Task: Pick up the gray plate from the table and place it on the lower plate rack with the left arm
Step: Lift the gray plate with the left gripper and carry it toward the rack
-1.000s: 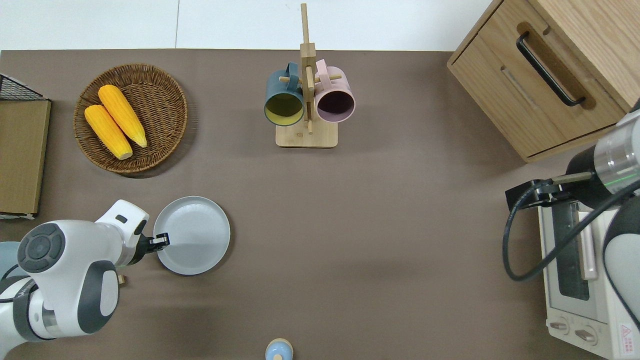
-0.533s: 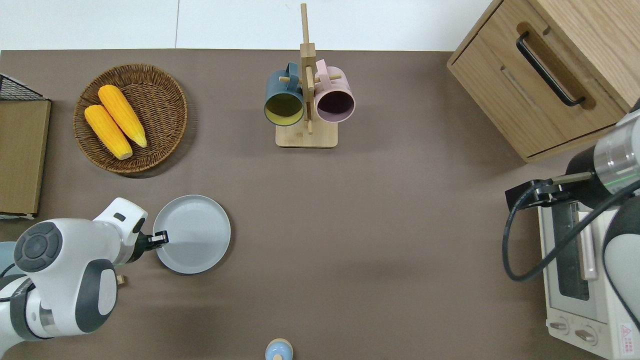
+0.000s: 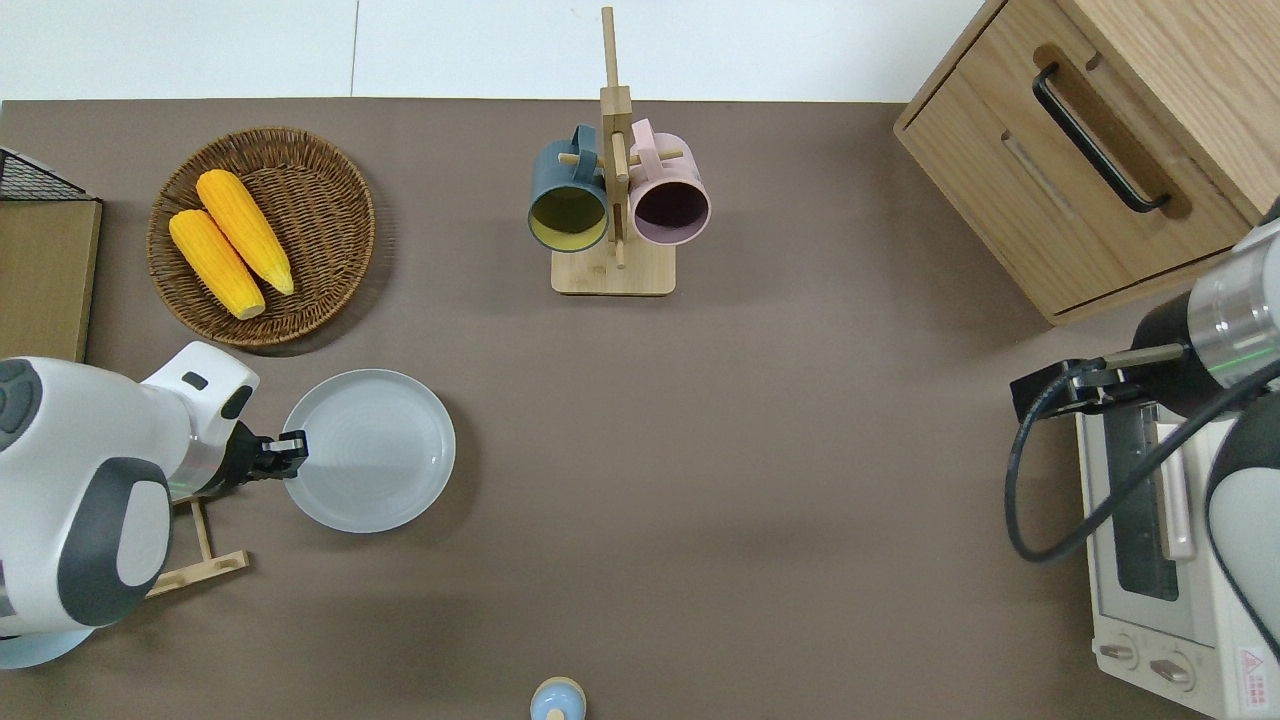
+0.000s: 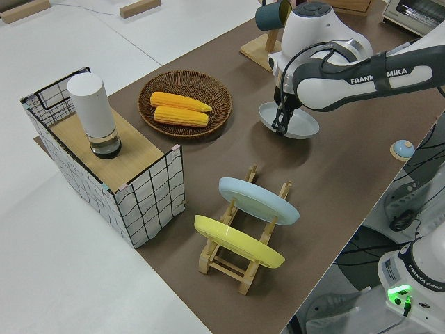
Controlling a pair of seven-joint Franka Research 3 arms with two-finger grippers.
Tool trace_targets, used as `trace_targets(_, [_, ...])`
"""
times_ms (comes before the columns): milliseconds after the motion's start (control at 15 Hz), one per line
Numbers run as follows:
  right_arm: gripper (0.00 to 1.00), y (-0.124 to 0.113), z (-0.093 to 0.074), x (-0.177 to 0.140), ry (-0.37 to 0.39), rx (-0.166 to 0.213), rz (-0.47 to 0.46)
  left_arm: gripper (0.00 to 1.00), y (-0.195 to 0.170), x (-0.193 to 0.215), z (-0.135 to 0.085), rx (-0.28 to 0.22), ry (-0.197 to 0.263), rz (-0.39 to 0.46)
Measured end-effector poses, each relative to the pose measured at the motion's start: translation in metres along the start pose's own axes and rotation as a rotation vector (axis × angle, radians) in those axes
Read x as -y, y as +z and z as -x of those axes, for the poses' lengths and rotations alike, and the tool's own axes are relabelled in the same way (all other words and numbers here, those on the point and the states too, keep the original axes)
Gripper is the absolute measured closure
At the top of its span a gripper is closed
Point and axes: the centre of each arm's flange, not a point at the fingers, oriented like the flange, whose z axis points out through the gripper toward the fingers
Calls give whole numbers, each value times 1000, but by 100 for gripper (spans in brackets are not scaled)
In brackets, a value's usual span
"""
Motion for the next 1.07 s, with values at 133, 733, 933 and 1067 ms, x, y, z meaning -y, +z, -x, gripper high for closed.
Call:
trace_targets(133, [1, 0, 0, 0, 0, 0, 0, 97, -27, -2, -2, 38, 2, -5])
trace_targets(733, [1, 0, 0, 0, 0, 0, 0, 97, -142, 7, 6, 96, 1, -30])
trace_targets(933, [1, 0, 0, 0, 0, 0, 0, 97, -151, 17, 11, 102, 7, -137])
trace_targets(1067, [1, 0, 0, 0, 0, 0, 0, 97, -151, 24, 13, 111, 18, -256])
